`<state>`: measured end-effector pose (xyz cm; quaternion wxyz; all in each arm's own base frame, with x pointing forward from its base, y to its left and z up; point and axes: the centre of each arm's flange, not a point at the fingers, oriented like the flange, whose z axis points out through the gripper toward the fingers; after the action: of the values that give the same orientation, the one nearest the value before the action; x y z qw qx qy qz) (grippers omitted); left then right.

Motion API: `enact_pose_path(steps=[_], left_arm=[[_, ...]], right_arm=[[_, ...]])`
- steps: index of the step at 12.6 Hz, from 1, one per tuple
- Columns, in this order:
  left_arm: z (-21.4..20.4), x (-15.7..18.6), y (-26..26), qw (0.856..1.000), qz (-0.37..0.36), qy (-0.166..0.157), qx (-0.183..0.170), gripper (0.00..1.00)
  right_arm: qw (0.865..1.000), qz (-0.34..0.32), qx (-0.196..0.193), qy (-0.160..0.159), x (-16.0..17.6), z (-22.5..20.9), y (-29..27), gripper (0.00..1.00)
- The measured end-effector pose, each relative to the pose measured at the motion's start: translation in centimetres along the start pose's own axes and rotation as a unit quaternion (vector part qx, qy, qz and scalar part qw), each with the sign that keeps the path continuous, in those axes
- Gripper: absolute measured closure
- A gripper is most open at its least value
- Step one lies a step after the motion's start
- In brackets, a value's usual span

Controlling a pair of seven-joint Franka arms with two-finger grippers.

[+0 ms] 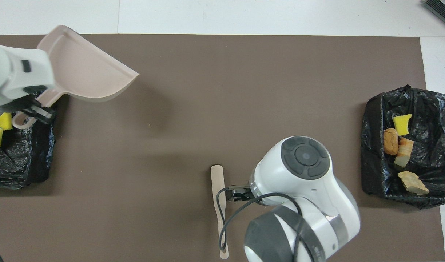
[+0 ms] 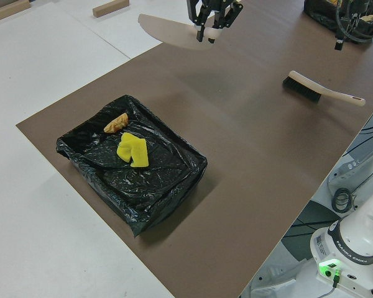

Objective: Sweep and dump trash in bin
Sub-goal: 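Bring the dustpan back to the table center while the right gripper withdraws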

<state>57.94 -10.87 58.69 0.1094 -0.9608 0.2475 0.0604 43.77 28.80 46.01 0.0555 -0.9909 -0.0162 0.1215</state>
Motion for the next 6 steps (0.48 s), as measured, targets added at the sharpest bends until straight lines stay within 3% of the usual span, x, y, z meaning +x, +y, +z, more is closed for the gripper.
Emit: enact_pose_path(steps=[3, 6], left_arm=[[0.2, 3.2, 8.9, 0.993, -0.090, 0.036, -0.071, 0.69], [2.6, 6.0, 16.7, 0.984, -0.134, 0.069, -0.091, 0.69]], right_arm=[[0.999, -0.019, -0.024, 0.044, 2.7, -3.9, 4.3, 0.00], [0.995, -0.058, -0.045, 0.072, 4.8, -7.6, 9.4, 0.00]])
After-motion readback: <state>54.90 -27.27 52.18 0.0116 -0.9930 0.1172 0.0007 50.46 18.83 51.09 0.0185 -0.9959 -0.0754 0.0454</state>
